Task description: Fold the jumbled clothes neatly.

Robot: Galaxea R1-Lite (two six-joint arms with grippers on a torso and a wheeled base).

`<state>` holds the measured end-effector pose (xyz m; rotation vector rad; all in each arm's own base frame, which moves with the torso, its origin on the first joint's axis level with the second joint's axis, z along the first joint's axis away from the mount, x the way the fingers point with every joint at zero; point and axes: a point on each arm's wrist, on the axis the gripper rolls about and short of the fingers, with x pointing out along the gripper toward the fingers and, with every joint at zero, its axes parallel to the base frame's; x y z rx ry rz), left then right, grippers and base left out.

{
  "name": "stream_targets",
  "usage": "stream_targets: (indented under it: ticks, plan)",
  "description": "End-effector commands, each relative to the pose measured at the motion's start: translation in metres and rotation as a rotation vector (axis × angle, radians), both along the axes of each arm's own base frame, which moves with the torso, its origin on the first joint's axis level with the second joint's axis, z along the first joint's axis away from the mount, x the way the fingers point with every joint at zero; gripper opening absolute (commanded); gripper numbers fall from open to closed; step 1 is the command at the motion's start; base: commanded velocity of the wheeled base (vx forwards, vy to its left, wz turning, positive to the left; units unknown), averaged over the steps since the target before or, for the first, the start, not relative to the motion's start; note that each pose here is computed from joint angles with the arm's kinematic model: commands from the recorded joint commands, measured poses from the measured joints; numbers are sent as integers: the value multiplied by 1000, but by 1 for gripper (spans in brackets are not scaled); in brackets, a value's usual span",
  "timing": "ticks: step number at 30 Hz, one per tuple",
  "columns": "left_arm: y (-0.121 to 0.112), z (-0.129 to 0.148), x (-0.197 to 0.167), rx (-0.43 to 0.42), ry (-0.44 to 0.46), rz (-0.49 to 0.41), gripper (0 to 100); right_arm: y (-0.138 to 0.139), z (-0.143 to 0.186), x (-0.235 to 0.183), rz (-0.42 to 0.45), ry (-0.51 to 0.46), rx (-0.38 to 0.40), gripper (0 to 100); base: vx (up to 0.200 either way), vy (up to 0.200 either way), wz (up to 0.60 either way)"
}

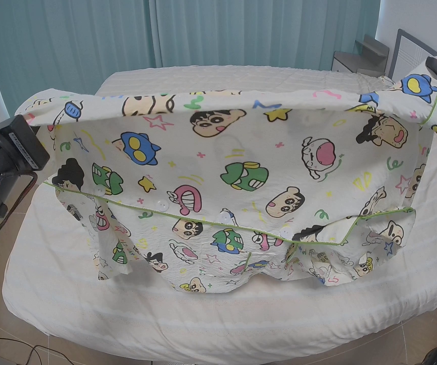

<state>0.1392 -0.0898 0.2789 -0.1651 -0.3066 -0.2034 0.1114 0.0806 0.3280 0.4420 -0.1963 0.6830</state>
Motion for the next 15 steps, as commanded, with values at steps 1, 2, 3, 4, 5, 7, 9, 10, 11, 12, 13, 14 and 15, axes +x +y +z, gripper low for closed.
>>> stream_targets:
  ticks: [1, 2, 3, 4, 5, 7, 9, 10, 11, 12, 13, 14, 15]
  plan:
    - [-1, 0, 1, 3, 2, 1, 0, 0, 0, 1, -5, 1, -1, 0, 0, -200, 0]
    - [-1, 0, 1, 5, 2, 1, 0, 0, 0, 1, -5, 1, -1, 0, 0, -200, 0]
    - [-1, 1, 1, 3, -1, 1, 0, 0, 0, 1, -5, 1, -1, 0, 0, -200, 0]
    - [-1, 1, 1, 2, -2, 1, 0, 0, 0, 1, -5, 1, -1, 0, 0, -200, 0]
    - [-1, 1, 1, 3, -2, 2, 0, 0, 0, 1, -5, 1, -1, 0, 0, -200, 0]
    - [-1, 1, 1, 3, -2, 2, 0, 0, 0, 1, -5, 1, -1, 0, 0, -200, 0]
    - [-1, 2, 1, 2, -4, 2, 0, -1, 0, 2, -12, 0, 0, 0, 0, -200, 0]
    - [-1, 2, 1, 2, -4, 2, 0, -1, 1, 2, -15, -1, 1, 0, 0, -200, 0]
    - [-1, 2, 1, 2, -4, 2, 0, -2, 1, 2, -18, -4, 2, 0, 0, -200, 0]
    - [-1, 2, 1, 1, -5, 2, 0, -3, 2, 1, -24, -7, 5, 0, 0, -200, 0]
    - [-1, 2, 1, 0, -6, 3, 0, -3, 3, 2, -24, -9, 6, 0, 0, -200, 0]
    - [-1, 2, 1, 1, -6, 2, 0, -3, 3, 2, -24, -10, 7, 0, 0, -200, 0]
    - [-1, 3, 1, -1, -7, 3, 0, -3, 4, 2, -27, -12, 9, 0, 0, -200, 0]
